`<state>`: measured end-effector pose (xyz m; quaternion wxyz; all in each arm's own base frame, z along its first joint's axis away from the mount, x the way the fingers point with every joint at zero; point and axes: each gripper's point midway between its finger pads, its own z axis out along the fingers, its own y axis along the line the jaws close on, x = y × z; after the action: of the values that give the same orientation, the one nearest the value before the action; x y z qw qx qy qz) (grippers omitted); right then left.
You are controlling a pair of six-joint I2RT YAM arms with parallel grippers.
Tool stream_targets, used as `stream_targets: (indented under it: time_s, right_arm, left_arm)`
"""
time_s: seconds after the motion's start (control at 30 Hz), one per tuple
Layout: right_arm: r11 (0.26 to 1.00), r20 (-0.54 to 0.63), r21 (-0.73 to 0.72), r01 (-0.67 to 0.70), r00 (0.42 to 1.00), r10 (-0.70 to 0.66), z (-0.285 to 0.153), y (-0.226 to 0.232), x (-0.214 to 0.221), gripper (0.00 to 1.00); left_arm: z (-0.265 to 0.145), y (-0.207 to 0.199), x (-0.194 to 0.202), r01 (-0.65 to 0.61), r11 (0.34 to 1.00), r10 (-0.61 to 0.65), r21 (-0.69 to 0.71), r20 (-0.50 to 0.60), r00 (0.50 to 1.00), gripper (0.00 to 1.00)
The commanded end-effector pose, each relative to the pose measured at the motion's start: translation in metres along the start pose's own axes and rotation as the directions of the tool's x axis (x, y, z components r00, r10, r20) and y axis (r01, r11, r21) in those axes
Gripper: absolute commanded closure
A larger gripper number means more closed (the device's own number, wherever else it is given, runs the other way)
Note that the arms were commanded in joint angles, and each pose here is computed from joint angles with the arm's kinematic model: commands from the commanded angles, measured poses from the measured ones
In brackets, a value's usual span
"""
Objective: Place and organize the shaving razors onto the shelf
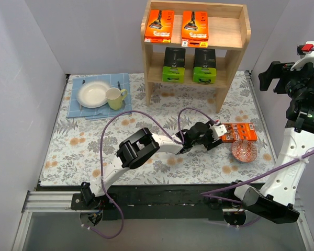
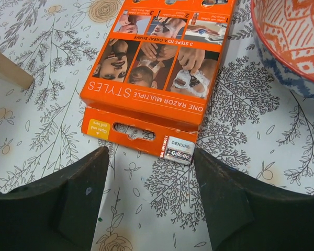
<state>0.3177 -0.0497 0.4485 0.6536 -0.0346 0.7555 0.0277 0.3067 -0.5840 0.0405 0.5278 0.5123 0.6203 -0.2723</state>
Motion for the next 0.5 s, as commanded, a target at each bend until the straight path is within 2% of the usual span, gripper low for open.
stream_targets:
  time_s: [0.0, 0.13, 0.17, 0.2, 0.23, 0.37, 0.4, 0.47]
  right_arm:
    - [1.000, 0.022, 0.001, 0.024, 0.999, -0.024, 0.006, -0.003, -0.004, 0.01]
    - [1.000, 0.001, -0.012, 0.020, 1.000, -0.020, 0.011, -0.004, 0.003, 0.01]
    - [1.000, 0.000, -0.015, 0.024, 1.000, -0.024, 0.011, -0.003, 0.004, 0.01]
    - [1.000, -0.006, -0.014, 0.023, 1.000, -0.023, 0.012, -0.004, 0.005, 0.01]
    - [1.000, -0.007, -0.015, 0.025, 1.000, -0.025, 0.012, -0.003, 0.006, 0.01]
    - [1.000, -0.014, -0.021, 0.023, 1.000, -0.024, 0.012, -0.003, 0.008, 0.01]
    - [0.999, -0.015, -0.024, 0.024, 1.000, -0.025, 0.013, -0.003, 0.008, 0.01]
    - [0.999, -0.015, -0.030, 0.017, 1.000, -0.017, 0.014, -0.002, 0.007, 0.01]
  left_arm:
    - [0.002, -0.004, -0.004, -0.031, 0.999, 0.032, 0.023, -0.032, 0.999, 0.35]
    - [0.015, -0.009, 0.003, -0.036, 0.998, 0.040, 0.052, -0.071, 0.997, 0.34]
    - [0.018, -0.016, 0.021, -0.020, 0.997, 0.029, 0.076, -0.119, 0.992, 0.34]
    - [0.023, -0.015, 0.008, -0.010, 0.997, 0.019, 0.082, -0.105, 0.994, 0.34]
    - [0.024, -0.018, 0.014, 0.001, 0.996, 0.010, 0.092, -0.124, 0.992, 0.35]
    - [0.024, -0.035, 0.025, 0.061, 0.982, -0.027, 0.176, -0.189, 0.982, 0.44]
    - [0.023, -0.040, 0.036, 0.090, 0.978, -0.045, 0.189, -0.228, 0.973, 0.50]
    - [0.018, -0.046, 0.043, 0.120, 0.970, -0.059, 0.212, -0.273, 0.960, 0.56]
